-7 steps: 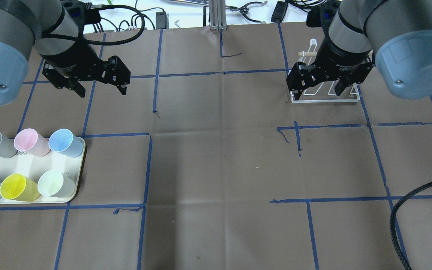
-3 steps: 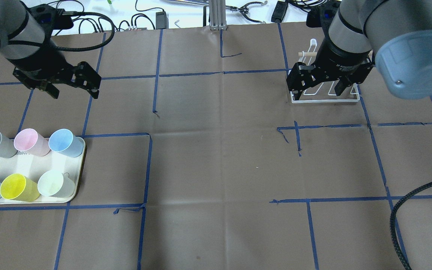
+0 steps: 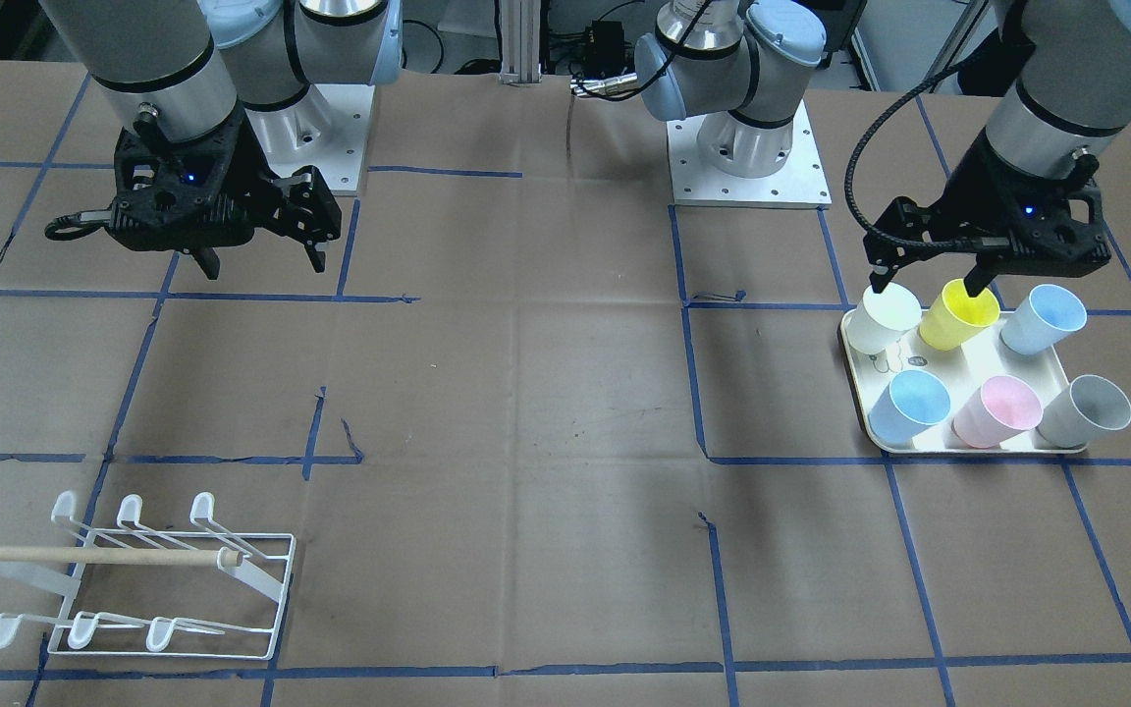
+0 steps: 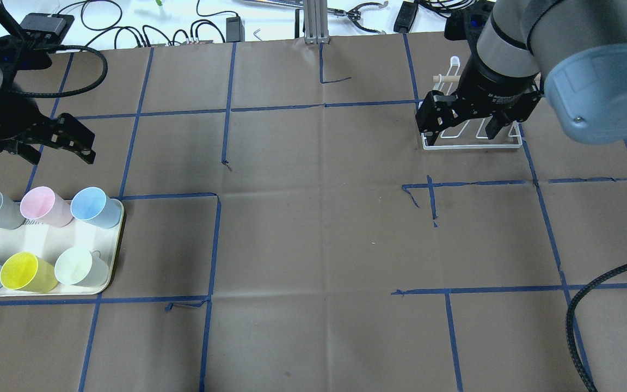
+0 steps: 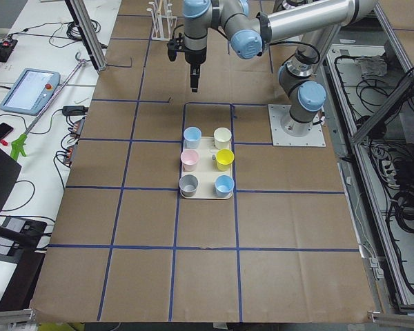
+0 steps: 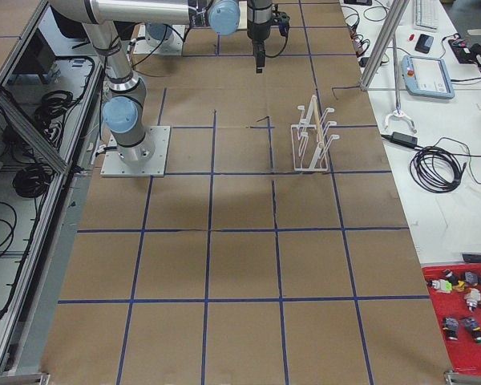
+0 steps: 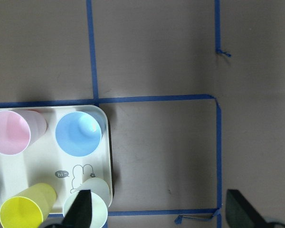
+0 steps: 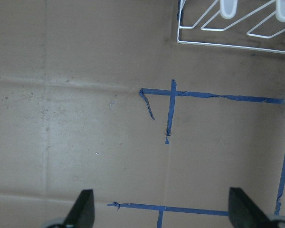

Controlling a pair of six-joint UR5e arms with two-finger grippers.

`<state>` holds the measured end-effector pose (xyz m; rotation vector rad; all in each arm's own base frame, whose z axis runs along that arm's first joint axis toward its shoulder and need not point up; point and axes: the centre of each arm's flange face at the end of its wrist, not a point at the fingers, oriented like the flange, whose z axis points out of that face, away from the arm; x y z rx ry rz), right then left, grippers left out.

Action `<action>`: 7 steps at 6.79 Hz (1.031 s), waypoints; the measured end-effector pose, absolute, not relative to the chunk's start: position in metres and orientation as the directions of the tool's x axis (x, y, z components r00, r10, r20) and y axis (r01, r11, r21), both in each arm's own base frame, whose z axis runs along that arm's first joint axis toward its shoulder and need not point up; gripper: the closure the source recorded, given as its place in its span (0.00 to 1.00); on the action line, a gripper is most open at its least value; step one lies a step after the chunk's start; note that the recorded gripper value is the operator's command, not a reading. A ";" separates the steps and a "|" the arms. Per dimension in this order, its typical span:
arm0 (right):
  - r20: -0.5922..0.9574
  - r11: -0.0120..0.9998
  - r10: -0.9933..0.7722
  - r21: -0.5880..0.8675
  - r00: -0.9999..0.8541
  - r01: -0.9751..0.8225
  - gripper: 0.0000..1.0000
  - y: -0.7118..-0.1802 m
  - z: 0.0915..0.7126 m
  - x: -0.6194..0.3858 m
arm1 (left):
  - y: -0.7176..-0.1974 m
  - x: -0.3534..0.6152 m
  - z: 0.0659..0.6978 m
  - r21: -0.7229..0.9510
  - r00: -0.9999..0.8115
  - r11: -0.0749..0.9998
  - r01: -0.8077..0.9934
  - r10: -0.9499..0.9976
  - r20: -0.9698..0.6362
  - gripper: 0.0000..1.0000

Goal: Transfer IKEA cup to right arm and place on rack

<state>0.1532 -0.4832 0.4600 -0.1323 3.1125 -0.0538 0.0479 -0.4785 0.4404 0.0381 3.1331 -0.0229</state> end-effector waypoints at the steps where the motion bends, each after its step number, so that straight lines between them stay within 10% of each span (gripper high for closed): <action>1: -0.024 0.996 -0.085 -0.036 -0.996 -0.084 0.00 -0.483 0.460 0.153 | -0.470 0.072 0.433 -0.006 -1.000 1.000 0.011 0.011 -0.003 0.02; 7: -0.203 0.993 -0.018 -0.121 -0.979 0.007 0.00 -0.486 0.454 0.171 | -0.456 0.137 0.365 -0.059 -1.000 0.998 -0.024 -0.023 0.018 0.03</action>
